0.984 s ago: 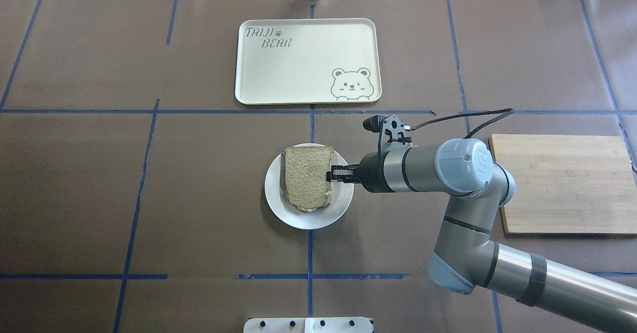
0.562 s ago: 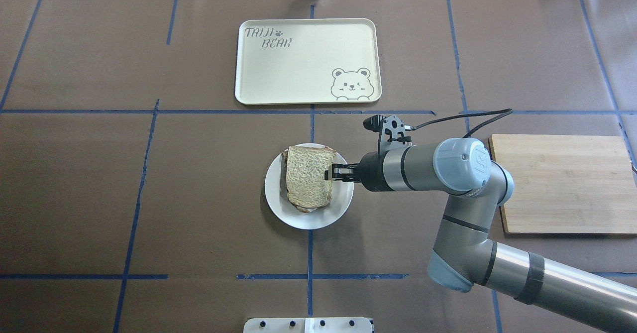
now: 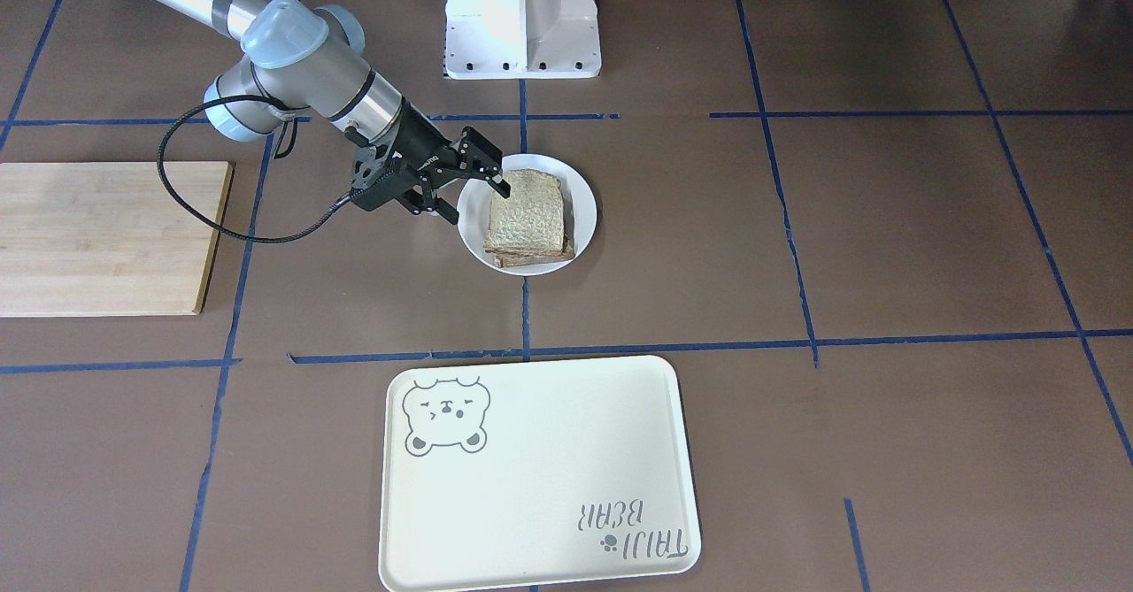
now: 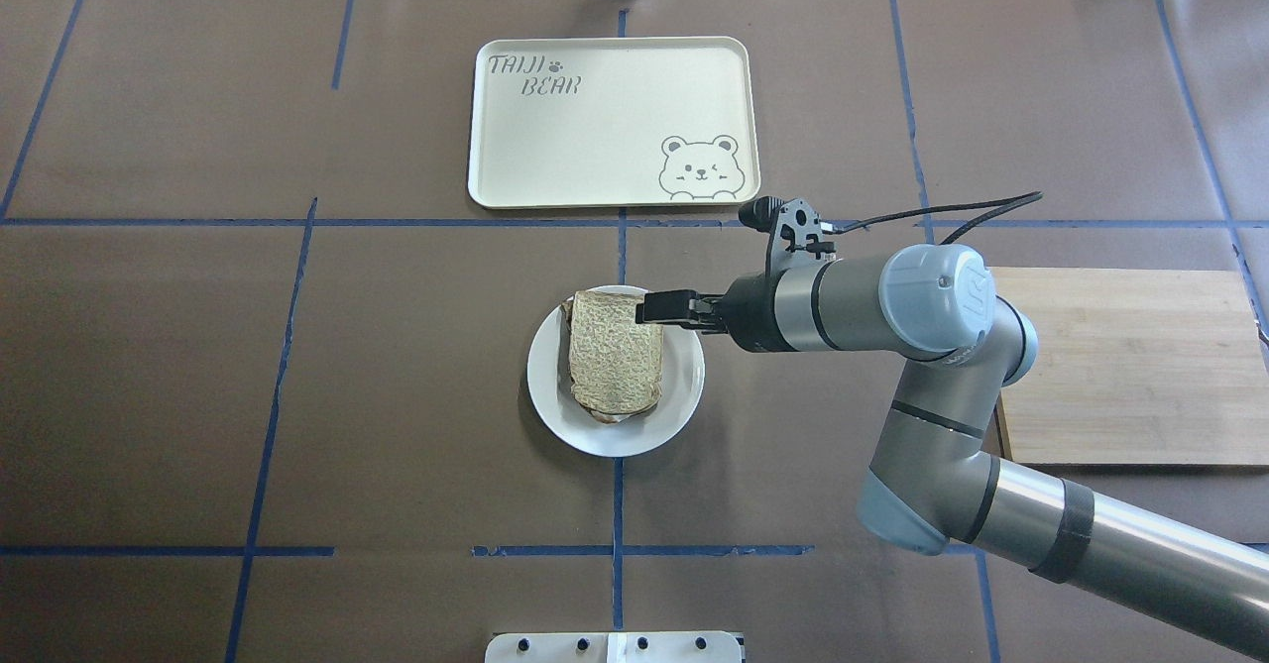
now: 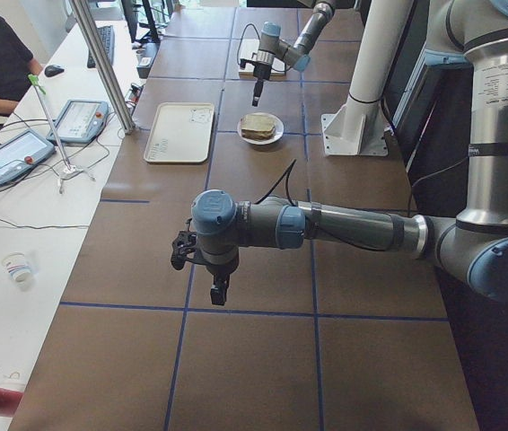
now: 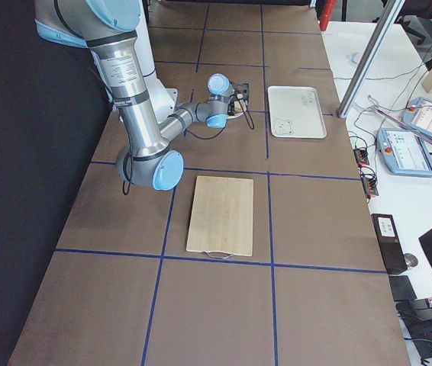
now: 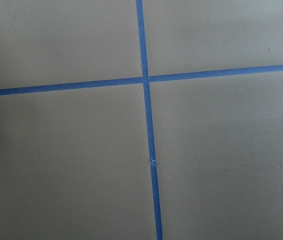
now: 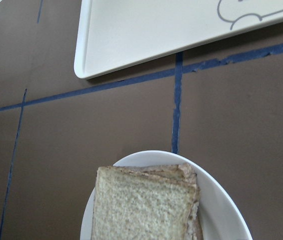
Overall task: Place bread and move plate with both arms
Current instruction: 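Withdraw the right gripper away from the plate while the left arm reaches in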
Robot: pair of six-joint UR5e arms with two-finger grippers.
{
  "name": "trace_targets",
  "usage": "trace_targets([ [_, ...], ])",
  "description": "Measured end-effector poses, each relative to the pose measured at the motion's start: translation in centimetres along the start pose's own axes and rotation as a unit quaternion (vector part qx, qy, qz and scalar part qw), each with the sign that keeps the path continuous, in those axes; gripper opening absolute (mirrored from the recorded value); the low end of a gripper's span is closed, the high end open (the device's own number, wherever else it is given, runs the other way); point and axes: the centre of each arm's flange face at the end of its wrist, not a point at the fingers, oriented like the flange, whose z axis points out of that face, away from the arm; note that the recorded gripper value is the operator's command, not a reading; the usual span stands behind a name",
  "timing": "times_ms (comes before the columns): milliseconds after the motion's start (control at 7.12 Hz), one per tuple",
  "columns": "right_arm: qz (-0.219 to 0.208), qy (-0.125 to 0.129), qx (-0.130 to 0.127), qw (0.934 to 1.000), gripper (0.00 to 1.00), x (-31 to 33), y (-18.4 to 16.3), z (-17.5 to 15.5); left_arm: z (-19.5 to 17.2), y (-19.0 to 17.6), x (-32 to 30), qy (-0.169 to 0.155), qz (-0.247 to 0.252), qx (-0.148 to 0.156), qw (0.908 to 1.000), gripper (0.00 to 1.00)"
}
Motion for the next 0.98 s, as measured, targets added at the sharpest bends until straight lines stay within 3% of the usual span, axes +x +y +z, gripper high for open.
trace_targets([
  [281,0.013,0.033,0.021,0.9991,1.00,0.2,-3.9,-3.7,-0.2,-1.5,4.9,0.005,0.005,0.024,0.9997,1.00],
  [562,0.001,0.092,0.043,0.9948,1.00,0.8,-7.1,-8.4,0.8,-2.7,10.5,0.033,0.011,0.083,0.9959,1.00],
  [703,-0.025,0.136,0.039,0.9895,1.00,1.3,-7.7,-10.3,1.8,-2.8,13.4,0.059,-0.001,0.106,0.9927,1.00],
  [984,-0.084,0.229,0.006,0.9698,1.00,2.5,-8.6,-13.2,4.3,-2.4,20.1,0.119,-0.046,0.130,0.9833,1.00],
])
